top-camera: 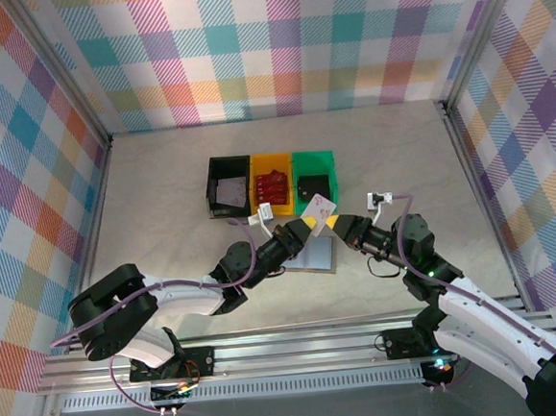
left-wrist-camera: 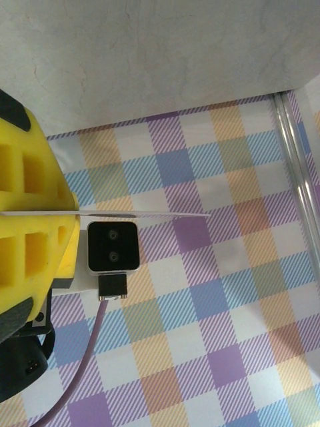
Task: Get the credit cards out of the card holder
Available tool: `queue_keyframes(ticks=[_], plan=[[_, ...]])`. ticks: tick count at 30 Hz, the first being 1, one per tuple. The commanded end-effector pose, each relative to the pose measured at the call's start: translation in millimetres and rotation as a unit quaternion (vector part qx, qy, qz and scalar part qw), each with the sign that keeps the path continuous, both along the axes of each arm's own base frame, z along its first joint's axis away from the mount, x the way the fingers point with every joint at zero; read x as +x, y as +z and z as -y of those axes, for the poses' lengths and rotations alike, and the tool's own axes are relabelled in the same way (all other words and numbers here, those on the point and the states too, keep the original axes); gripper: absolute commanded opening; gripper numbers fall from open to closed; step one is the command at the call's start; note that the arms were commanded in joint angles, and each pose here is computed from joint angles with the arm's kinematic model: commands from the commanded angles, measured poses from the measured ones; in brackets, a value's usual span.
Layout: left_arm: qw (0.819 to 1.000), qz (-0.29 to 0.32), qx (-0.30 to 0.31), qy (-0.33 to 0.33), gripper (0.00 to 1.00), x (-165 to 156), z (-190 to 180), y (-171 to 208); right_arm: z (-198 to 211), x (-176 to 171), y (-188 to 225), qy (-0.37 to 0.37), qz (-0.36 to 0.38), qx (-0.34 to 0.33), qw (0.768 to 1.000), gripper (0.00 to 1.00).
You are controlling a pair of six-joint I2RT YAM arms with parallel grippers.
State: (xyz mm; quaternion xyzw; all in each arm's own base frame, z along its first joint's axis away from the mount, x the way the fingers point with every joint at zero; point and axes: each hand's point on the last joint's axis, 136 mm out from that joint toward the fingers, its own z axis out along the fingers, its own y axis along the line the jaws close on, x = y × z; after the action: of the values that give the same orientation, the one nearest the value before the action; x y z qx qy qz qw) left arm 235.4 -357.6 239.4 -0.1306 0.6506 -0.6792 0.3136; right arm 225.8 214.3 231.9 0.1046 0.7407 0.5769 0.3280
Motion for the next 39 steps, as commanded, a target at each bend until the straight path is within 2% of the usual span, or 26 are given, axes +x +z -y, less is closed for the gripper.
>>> queue_keyframes(ticks=[1,5,8,11,12,16,19,28,39], plan=[[1.0,0.022,-0.019,0.004,0.0,-5,-4,25,3,0,0,-0.009,-0.002,-0.023,1.0,0.05],[1.0,0.004,0.022,0.005,0.0,-3,-4,18,8,0,-5,-0.014,-0.001,-0.064,0.998,0.19],[0.998,-0.002,0.061,0.005,0.0,0,-6,17,12,-1,-7,-0.02,0.001,-0.081,0.997,0.43],[0.996,-0.011,0.087,0.004,0.0,4,-16,15,19,0,-13,-0.035,-0.016,-0.103,0.994,0.73],[0.995,-0.016,0.098,0.005,0.0,5,-20,13,22,0,-13,-0.04,-0.016,-0.112,0.993,0.79],[0.985,-0.03,0.172,0.004,0.0,5,-44,7,29,-1,-13,-0.048,-0.008,-0.133,0.99,0.94],[0.975,-0.031,0.22,-0.002,0.0,4,-66,9,33,-1,-15,-0.053,-0.011,-0.145,0.988,1.0],[0.935,-0.05,0.351,-0.024,0.0,13,-139,2,33,-4,-29,-0.042,-0.02,-0.156,0.987,0.99],[0.908,-0.074,0.408,-0.068,0.0,55,-155,-19,32,-9,-34,-0.019,-0.005,-0.183,0.983,0.99]])
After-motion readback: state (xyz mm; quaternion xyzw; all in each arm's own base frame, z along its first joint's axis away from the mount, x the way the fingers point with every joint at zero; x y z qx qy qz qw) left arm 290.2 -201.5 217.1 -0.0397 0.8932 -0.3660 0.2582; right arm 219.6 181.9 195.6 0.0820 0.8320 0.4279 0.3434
